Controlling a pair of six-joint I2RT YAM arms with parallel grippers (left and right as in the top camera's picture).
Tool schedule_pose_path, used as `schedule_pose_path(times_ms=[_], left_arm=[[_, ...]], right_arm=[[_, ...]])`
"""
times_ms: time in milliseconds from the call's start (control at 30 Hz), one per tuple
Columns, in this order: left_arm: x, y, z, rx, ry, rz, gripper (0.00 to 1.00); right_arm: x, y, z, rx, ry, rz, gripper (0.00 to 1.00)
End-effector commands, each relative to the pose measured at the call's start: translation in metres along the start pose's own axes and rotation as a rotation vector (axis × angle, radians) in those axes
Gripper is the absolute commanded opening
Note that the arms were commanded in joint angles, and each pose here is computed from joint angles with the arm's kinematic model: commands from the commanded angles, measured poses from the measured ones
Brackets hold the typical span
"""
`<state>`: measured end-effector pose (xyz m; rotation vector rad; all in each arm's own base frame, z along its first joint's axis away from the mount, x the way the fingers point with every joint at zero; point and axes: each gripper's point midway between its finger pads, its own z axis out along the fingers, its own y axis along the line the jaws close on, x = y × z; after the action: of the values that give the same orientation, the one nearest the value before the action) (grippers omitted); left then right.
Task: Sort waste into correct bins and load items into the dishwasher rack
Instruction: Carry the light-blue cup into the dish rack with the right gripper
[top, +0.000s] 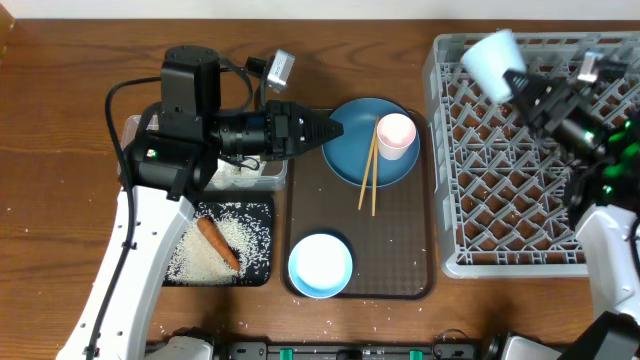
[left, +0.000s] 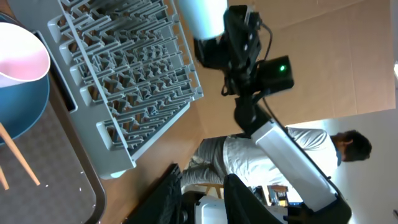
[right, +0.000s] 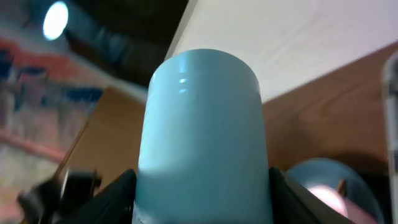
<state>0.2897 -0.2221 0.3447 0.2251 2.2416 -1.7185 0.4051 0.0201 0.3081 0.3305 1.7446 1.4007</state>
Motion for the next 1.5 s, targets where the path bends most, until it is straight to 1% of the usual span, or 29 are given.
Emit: schedule_pose_path(times_ms=[0, 133, 200, 267, 367, 533, 633, 767, 867, 967, 1100, 1300, 1467], left_arm=[[-0.005, -0.001, -0.002, -0.008, -0.014, 0.035, 0.26], [-0.007, 0.001, -0.002, -0.023, -0.025, 0.056, 0.26], [-0.009, 0.005, -0.002, -0.047, -0.041, 0.074, 0.26], [-0.013, 0.016, -0.003, -0.104, -0.07, 0.064, 0.26], [-0.019, 0.036, -0.006, -0.209, -0.113, 0.071, 0.26], [-0.022, 0.077, -0.02, -0.433, -0.185, -0.007, 0.26], [-0.02, 0.094, -0.029, -0.53, -0.203, -0.045, 0.27], [-0.014, 0.11, -0.039, -0.629, -0.214, -0.083, 0.27], [-0.009, 0.12, -0.045, -0.688, -0.21, -0.111, 0.27], [-0.004, 0.123, -0.046, -0.704, -0.188, -0.099, 0.27], [-0.001, 0.124, -0.047, -0.71, -0.176, -0.098, 0.27], [-0.001, 0.124, -0.047, -0.71, -0.176, -0.098, 0.27], [0.0, 0.124, -0.047, -0.712, -0.169, -0.088, 0.27]], right_arm=[[-0.037, 0.007, 0.0, 0.079, -0.121, -0.117, 0.55], [-0.046, 0.003, 0.0, 0.209, -0.111, -0.201, 0.55], [-0.044, -0.001, -0.001, 0.274, -0.081, -0.232, 0.54], [-0.037, -0.005, -0.003, 0.341, -0.035, -0.246, 0.53], [-0.021, -0.015, -0.011, 0.461, 0.045, -0.259, 0.52], [0.011, -0.027, -0.033, 0.682, 0.208, -0.306, 0.5], [0.037, -0.034, -0.051, 0.833, 0.334, -0.324, 0.5], [0.07, -0.046, -0.067, 0.951, 0.475, -0.316, 0.5], [0.081, -0.056, -0.082, 1.049, 0.539, -0.314, 0.49], [0.089, -0.062, -0.088, 1.074, 0.585, -0.318, 0.47], [0.098, -0.077, -0.089, 1.08, 0.604, -0.305, 0.47], [0.112, -0.106, -0.081, 1.045, 0.634, -0.308, 0.48], [0.123, -0.125, -0.082, 1.052, 0.656, -0.29, 0.5]])
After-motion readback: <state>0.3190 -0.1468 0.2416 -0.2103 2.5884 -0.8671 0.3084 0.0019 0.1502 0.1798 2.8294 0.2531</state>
